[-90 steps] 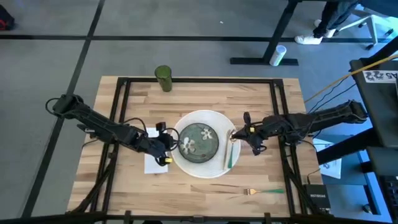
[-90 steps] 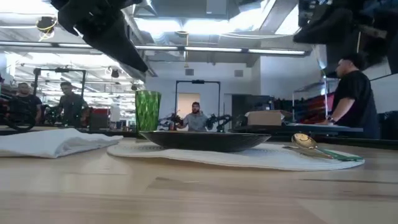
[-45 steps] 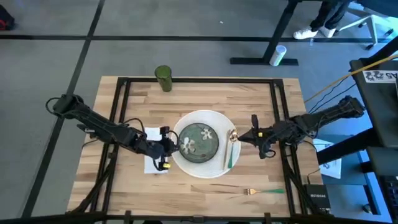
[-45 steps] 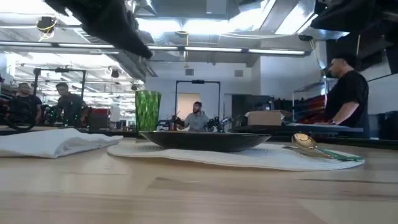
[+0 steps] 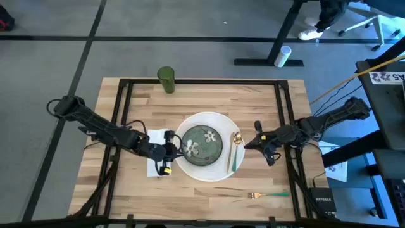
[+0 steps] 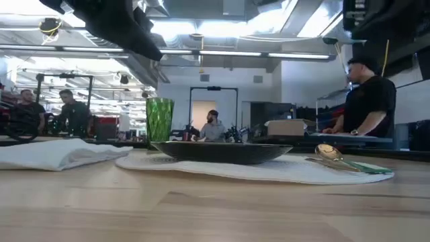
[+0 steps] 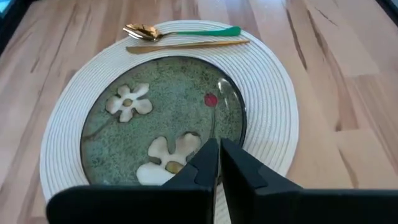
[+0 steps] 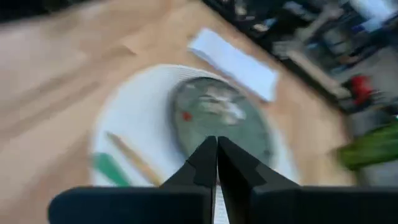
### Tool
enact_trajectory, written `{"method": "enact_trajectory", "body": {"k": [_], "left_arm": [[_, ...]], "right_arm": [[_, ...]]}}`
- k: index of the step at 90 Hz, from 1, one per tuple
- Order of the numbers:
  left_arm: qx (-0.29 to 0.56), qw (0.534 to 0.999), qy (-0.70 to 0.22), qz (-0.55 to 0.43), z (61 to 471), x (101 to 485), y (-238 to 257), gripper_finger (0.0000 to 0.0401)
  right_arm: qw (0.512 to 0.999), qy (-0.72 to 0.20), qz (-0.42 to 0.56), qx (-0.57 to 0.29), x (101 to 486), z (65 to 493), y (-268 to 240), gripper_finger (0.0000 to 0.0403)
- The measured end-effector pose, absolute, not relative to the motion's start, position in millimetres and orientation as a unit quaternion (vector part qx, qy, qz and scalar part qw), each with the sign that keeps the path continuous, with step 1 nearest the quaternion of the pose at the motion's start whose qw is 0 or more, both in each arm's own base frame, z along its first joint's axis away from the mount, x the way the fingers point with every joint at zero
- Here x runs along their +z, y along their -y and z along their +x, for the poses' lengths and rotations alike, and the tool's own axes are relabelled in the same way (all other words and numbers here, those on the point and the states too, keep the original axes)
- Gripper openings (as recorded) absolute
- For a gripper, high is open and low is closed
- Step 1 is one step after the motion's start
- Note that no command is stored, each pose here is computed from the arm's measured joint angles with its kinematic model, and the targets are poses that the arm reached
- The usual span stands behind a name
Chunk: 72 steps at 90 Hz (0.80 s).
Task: Set table place
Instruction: Put the green fork on the white table napkin
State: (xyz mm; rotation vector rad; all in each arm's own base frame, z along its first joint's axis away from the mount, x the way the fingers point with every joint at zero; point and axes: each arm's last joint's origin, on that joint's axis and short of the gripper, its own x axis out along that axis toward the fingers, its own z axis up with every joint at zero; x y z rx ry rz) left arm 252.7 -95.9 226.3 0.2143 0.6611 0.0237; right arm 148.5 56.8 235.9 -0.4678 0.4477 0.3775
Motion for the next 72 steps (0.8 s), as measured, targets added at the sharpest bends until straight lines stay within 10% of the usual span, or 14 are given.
{"method": "enact_trajectory", "body": {"k": [72], "left_arm": [[0.036, 0.927, -0.356, 0.116, 253.8, 221.8, 79.5, 0.0000]], "right_arm": [[0.831, -0.497, -0.096, 0.229, 245.0, 176.2, -144.6, 0.0000]]}}
